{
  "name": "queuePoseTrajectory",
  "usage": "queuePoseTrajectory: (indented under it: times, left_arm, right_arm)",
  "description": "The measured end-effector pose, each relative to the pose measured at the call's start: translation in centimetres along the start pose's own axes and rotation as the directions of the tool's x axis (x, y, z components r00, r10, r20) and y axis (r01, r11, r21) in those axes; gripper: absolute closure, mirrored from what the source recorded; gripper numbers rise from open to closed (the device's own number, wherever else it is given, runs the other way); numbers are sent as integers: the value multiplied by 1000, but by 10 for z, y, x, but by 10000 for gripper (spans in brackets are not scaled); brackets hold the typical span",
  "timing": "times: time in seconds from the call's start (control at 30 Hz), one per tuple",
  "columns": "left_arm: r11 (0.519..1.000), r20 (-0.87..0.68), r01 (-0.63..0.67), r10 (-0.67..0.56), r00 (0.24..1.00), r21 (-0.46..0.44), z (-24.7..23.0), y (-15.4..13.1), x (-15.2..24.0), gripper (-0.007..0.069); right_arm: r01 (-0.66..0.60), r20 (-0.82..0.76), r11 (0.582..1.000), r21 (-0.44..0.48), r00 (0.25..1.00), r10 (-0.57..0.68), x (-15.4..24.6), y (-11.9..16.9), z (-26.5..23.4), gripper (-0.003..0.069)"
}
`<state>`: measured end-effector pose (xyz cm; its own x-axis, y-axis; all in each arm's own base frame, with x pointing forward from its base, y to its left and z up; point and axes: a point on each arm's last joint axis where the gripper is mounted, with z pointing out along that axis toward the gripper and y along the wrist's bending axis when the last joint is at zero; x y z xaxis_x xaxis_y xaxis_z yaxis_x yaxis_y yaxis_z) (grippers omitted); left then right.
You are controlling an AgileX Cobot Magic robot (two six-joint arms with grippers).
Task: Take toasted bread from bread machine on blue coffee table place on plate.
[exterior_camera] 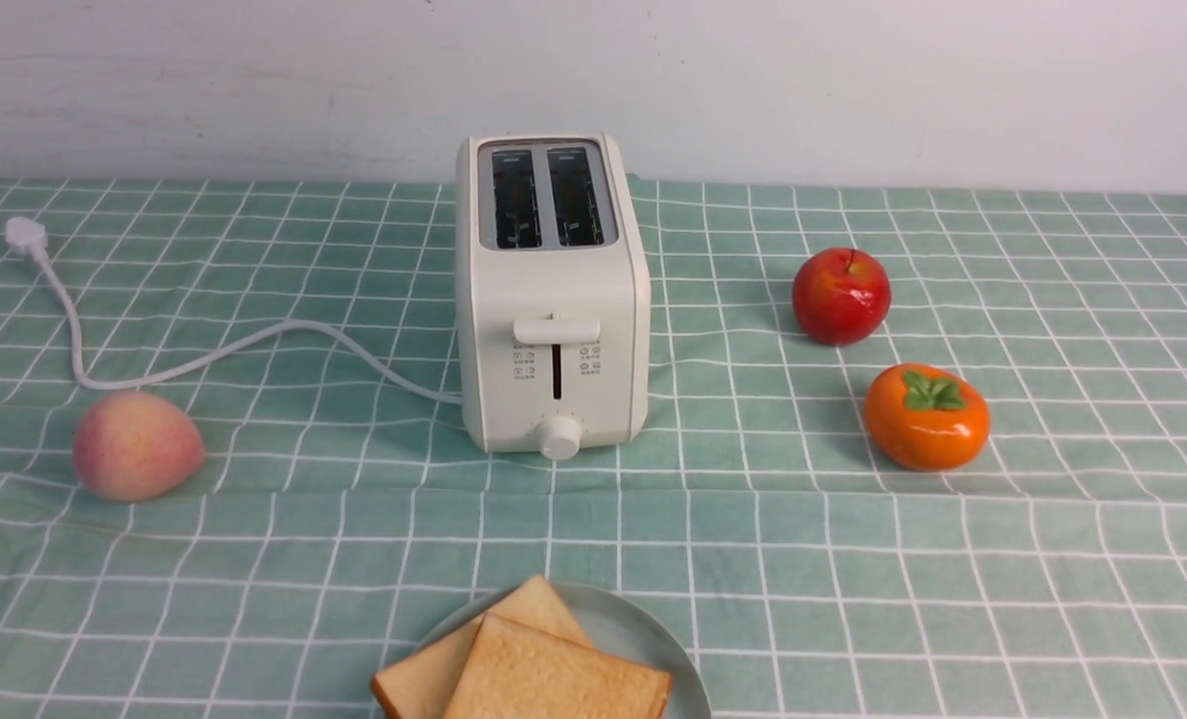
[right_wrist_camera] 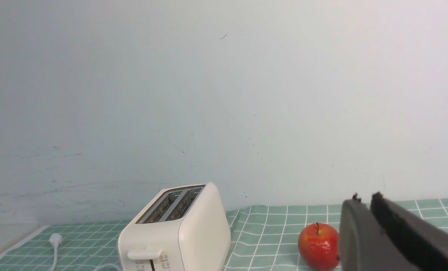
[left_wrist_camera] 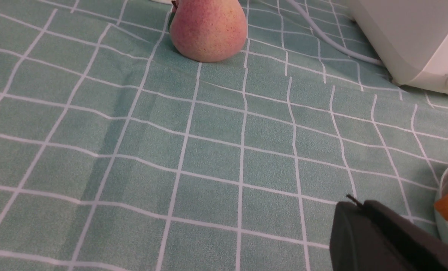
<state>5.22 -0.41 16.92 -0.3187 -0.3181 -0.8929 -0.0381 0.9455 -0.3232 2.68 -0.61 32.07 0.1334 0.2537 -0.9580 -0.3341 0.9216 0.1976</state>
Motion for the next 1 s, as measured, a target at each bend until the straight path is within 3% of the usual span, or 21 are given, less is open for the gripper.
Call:
queuePoseTrajectory:
  times: [0.7, 1.0]
  left_arm:
    - [1000, 0, -1, 1, 1000, -1, 0, 0, 0, 623]
    - [1000, 0, -2, 2, 1000, -3, 0, 0, 0, 613]
  right_arm:
    - [0, 0, 1000, 0, 1000, 0, 0, 0, 0, 582]
    - [57, -6, 992, -111, 998, -58, 1, 10, -1, 571]
